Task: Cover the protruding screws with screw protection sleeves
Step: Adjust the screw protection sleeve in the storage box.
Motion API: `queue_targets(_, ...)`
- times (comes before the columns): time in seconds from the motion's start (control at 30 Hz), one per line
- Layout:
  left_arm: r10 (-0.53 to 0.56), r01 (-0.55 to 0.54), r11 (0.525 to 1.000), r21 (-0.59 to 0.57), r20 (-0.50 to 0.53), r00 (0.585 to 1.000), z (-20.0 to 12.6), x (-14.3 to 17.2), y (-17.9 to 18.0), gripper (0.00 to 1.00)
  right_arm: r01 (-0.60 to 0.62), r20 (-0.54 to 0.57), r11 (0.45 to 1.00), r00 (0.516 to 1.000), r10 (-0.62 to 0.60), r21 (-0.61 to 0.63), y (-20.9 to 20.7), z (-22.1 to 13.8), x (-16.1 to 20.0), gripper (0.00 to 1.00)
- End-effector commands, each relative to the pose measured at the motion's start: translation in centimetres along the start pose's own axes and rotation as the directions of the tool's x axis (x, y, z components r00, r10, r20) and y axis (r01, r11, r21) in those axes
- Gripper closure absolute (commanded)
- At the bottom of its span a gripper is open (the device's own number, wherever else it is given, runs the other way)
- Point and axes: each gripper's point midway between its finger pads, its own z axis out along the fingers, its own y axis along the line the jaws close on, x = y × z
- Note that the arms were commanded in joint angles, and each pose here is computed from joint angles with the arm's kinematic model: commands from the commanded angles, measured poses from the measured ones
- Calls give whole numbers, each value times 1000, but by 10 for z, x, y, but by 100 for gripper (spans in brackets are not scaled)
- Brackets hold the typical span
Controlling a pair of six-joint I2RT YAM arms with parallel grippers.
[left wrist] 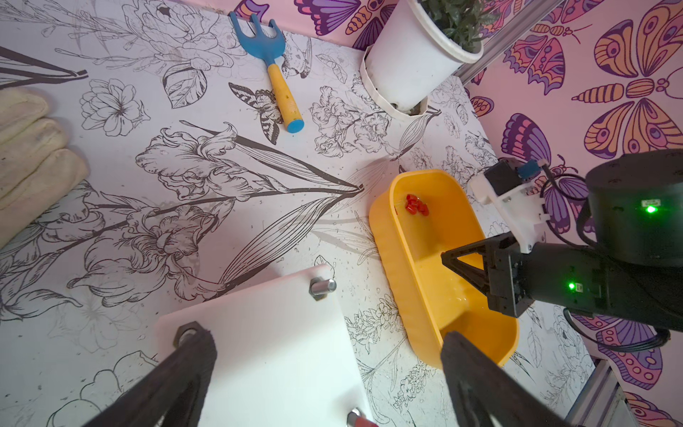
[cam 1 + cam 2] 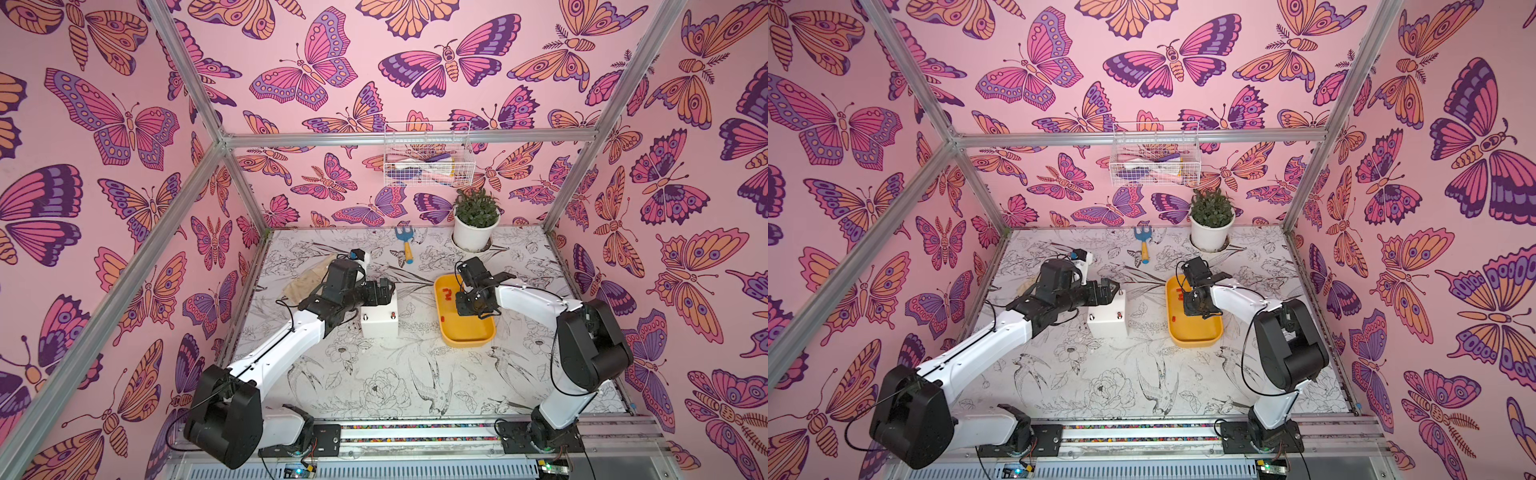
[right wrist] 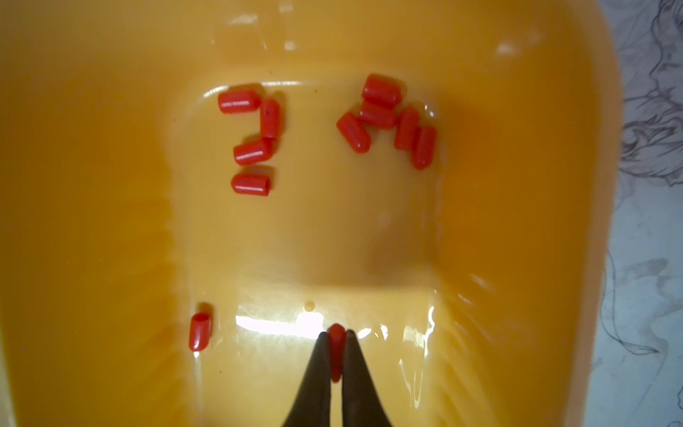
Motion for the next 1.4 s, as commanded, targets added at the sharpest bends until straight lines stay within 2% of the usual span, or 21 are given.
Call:
queue_targets(0.0, -4, 4, 1000, 10, 9, 1000, -2, 2, -2, 3, -14, -48, 1000, 999, 14, -6, 1, 0, 13, 90)
queue_targets(0.8, 0, 0, 1000, -9, -2, 1000, 1, 3, 1, 2, 1, -101, 1000, 995, 0, 10, 3, 23, 15, 87)
queue_targets(1.37, 24, -23, 999, -30, 8, 1000, -1, -8, 2, 2, 0, -121, 1000, 993, 3, 31, 0, 33, 10, 83)
